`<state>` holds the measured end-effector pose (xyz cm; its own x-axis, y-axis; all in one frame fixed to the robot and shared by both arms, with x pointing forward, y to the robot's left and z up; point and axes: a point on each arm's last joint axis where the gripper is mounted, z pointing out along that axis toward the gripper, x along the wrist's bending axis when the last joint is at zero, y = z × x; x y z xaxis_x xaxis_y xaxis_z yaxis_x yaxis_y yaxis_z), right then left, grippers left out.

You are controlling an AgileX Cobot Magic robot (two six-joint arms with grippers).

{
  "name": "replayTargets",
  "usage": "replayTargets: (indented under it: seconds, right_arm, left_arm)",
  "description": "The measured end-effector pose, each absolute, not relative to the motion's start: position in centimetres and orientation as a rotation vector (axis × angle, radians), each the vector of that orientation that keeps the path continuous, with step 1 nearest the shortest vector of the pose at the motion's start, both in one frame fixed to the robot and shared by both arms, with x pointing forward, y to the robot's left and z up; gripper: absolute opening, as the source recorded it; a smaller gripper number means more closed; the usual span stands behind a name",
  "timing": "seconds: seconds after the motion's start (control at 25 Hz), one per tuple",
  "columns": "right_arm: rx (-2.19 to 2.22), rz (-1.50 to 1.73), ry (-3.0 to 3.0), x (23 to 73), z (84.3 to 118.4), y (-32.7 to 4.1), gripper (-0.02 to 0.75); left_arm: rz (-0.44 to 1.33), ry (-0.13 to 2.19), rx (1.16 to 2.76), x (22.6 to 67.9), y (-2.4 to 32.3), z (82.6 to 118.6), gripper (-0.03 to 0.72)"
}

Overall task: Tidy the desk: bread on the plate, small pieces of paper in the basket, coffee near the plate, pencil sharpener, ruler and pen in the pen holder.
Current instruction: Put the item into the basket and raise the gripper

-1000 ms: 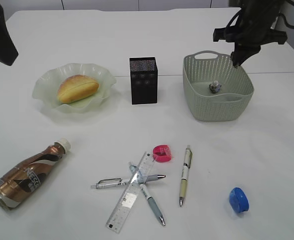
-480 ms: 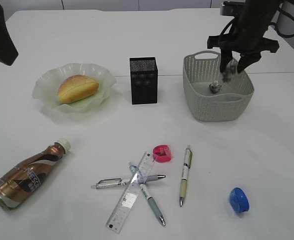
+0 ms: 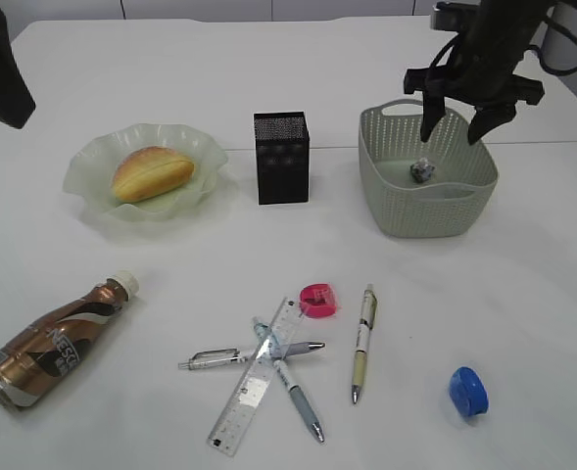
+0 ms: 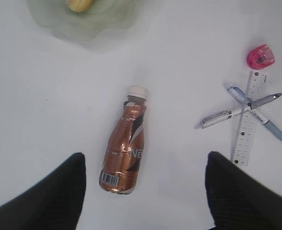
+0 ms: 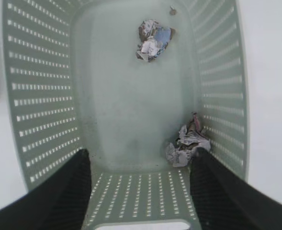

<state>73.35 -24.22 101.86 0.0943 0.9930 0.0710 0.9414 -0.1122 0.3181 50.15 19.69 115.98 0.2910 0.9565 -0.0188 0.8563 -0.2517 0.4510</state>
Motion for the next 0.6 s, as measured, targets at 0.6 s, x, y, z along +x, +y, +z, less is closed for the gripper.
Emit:
replayTargets:
  seconds: [0.6]
  right_arm:
    - [1.999,0.584,1.971,66.1,112.9,-24.7,0.507]
  left_arm:
    - [0.360,1.639,2.203,50.5,19.6,115.6,0.560]
